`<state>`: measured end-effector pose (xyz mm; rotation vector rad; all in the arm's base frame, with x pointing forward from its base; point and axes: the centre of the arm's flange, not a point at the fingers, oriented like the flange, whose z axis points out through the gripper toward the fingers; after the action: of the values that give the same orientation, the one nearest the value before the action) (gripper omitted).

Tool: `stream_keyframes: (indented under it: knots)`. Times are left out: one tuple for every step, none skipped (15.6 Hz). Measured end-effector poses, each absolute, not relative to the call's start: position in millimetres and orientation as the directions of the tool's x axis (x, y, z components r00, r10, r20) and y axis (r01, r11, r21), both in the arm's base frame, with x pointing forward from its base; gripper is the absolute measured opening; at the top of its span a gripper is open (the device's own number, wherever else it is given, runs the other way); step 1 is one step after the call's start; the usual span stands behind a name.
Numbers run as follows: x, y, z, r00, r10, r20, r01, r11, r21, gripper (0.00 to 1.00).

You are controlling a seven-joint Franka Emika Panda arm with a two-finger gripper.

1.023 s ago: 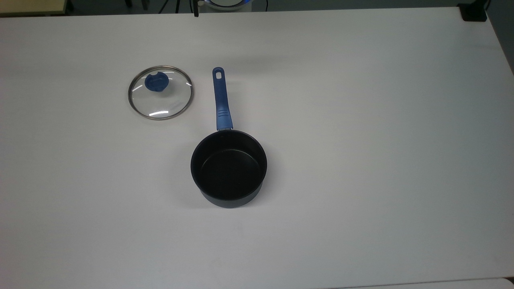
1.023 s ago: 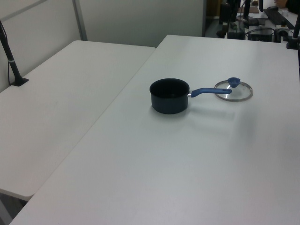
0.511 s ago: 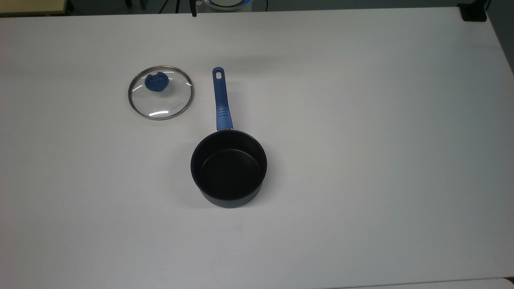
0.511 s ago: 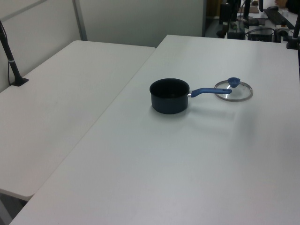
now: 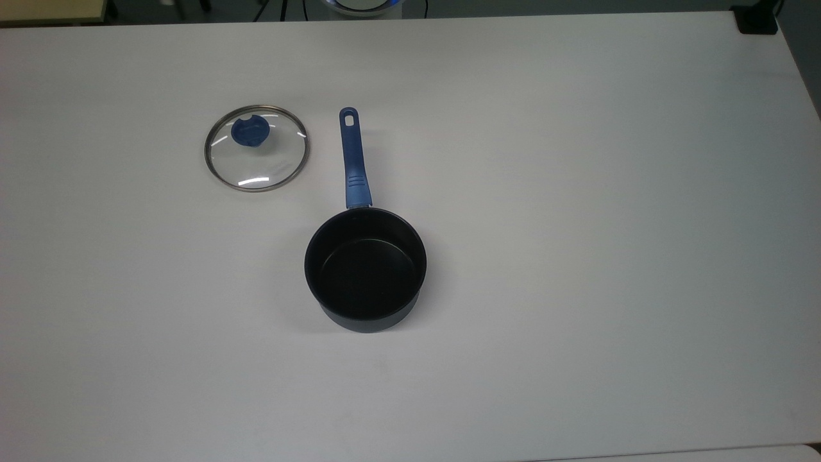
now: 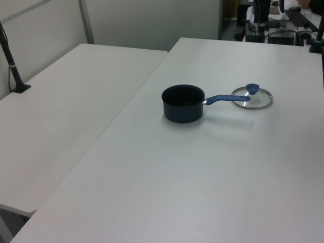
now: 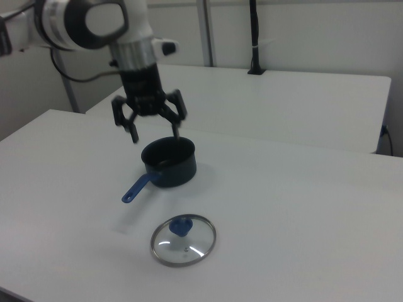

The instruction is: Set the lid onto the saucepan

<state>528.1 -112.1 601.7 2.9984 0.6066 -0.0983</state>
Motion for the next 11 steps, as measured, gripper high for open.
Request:
stream_keyframes:
  knots:
    - [522.0, -127.3, 593.6, 0.902, 0.419, -0.103, 0.426, -0.903, 0.057, 1.00]
    - [515.4, -140.3, 585.6, 0.895, 0.429, -0.121, 0.437, -0.898, 0.045, 1.00]
    - [508.7, -151.3, 577.1, 0.894, 0.427, -0.137, 0.434, -0.900, 0.031, 1.00]
    - [501.5, -161.5, 566.9, 0.896, 0.418, -0.152, 0.424, -0.905, 0.014, 1.00]
    - [495.1, -170.5, 556.2, 0.898, 0.410, -0.160, 0.416, -0.909, 0.003, 1.00]
    - [490.2, -178.0, 543.4, 0.902, 0.404, -0.152, 0.409, -0.913, 0.004, 1.00]
    - [485.7, -183.3, 527.5, 0.906, 0.400, -0.138, 0.405, -0.914, 0.010, 1.00]
    - [481.1, -185.7, 509.2, 0.908, 0.399, -0.125, 0.404, -0.915, 0.016, 1.00]
    - [477.1, -186.5, 489.5, 0.910, 0.401, -0.109, 0.405, -0.914, 0.024, 1.00]
    - [474.8, -186.1, 470.6, 0.910, 0.404, -0.091, 0.409, -0.912, 0.036, 1.00]
    - [474.0, -184.4, 451.5, 0.912, 0.404, -0.068, 0.408, -0.912, 0.053, 1.00]
